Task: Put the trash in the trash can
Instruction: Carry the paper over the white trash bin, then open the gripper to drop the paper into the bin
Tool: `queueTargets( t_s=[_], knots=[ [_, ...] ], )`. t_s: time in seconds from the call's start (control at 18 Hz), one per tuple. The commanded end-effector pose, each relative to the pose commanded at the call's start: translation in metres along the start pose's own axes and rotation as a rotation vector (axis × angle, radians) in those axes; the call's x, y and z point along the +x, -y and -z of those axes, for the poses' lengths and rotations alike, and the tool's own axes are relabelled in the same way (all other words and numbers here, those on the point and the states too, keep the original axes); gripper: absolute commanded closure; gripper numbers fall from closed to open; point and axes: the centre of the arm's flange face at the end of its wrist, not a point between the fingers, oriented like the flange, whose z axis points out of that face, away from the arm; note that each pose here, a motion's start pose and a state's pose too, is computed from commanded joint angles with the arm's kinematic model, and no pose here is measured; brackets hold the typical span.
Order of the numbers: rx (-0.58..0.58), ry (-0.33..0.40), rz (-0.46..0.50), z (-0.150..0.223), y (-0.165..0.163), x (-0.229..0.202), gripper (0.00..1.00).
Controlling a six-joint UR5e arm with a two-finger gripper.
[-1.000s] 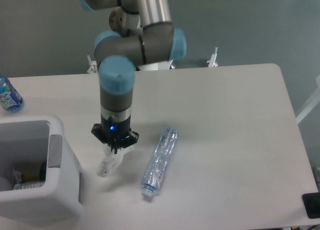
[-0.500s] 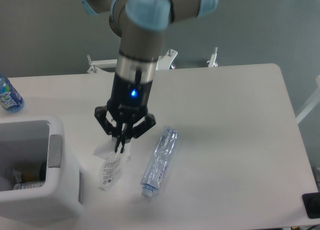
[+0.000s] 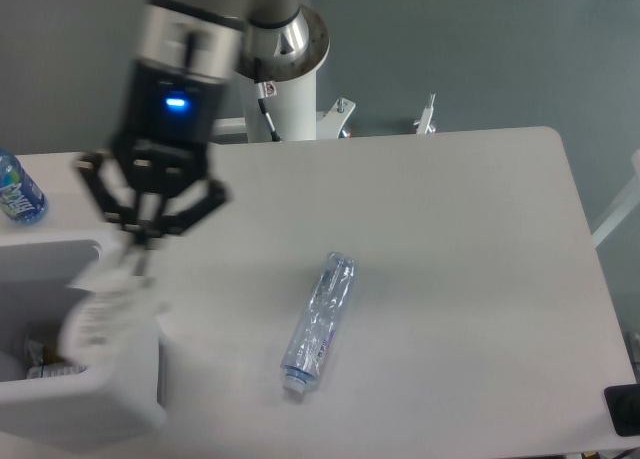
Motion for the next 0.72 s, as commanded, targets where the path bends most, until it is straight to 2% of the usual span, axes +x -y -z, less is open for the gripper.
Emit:
queueTargets(
  t_s=[0.17, 0.33, 0.39, 0.5, 0.56, 0.72],
  knots=[
    [-0.047, -0.036, -0.026, -0.02, -0.018, 0.03, 0.95],
    [-0.092, -0.039, -0.017, -0.041, -0.036, 0.024, 0.7],
    [-0.105, -0.039, -0.014, -0.047, -0.041, 0.022, 0.5],
    [-0.108, -0.038, -0.011, -0.05, -0.041, 0.021, 0.25],
    [-0.101, -0.037, -0.013, -0.049, -0.037, 0.02, 0.17],
    [-0.047, -0.03, -0.025, -0.03, -0.02, 0.021, 0.06]
  ],
)
